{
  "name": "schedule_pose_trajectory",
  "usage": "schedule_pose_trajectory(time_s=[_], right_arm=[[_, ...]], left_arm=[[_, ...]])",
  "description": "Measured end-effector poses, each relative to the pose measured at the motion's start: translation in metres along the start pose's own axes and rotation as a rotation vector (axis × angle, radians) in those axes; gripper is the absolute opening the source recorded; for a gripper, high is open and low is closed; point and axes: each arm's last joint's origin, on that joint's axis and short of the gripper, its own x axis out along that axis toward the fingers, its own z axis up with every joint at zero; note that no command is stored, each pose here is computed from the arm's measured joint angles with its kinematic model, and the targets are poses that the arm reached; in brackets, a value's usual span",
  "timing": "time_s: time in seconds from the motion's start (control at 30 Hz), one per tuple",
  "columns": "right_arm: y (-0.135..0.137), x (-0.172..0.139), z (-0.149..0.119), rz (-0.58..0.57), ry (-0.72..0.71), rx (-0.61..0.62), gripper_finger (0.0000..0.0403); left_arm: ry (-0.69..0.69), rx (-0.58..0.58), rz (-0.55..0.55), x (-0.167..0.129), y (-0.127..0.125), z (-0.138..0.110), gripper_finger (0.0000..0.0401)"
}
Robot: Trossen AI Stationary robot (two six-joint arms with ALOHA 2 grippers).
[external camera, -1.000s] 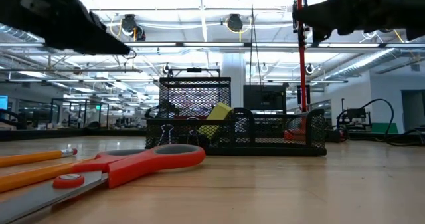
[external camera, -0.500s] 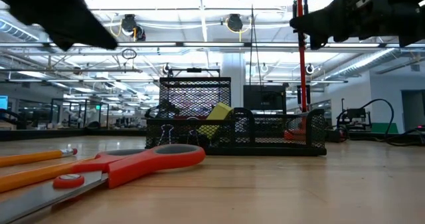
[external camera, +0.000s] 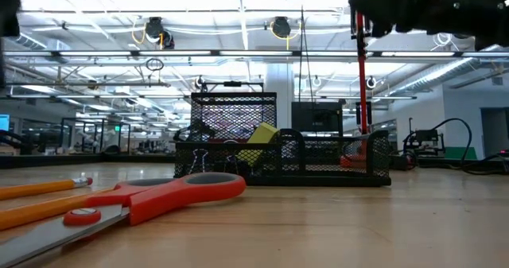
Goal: Pick and place office supplies into organizer
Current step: Put the orange pencil into the black desk organizer
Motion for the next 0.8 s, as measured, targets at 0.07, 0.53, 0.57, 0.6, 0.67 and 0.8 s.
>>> schedule_pose_trajectory(time_s=[0.07,0.53,0.57,0.6,0.67,0.8], right_arm=[[-0.002,-0.001,0.005,-0.013,-0.039,-0.011,0.0004],[-0.011,-0.008,0.008,-0.067,-0.040,-0.027,0.0004],[-0.011,-0.008,0.008,-0.068,-0.038,-0.025,0.0004],[-0.012,-0.008,0.008,-0.070,-0.038,-0.022,0.0004],[-0.012,-0.008,0.008,-0.073,-0.038,-0.021,0.0004],[-0.012,-0.008,0.008,-0.073,-0.039,-0.020,0.0004]], left_arm=[[0.024,-0.120,0.064,0.008,0.003,0.006,0.0005],[0.061,-0.389,0.128,0.027,0.018,0.044,0.0071],[0.064,-0.387,0.138,0.028,0.019,0.045,0.0084],[0.078,-0.390,0.153,0.029,0.022,0.045,0.0098],[0.104,-0.400,0.172,0.029,0.024,0.046,0.0125],[0.136,-0.401,0.182,0.037,0.026,0.051,0.0167]])
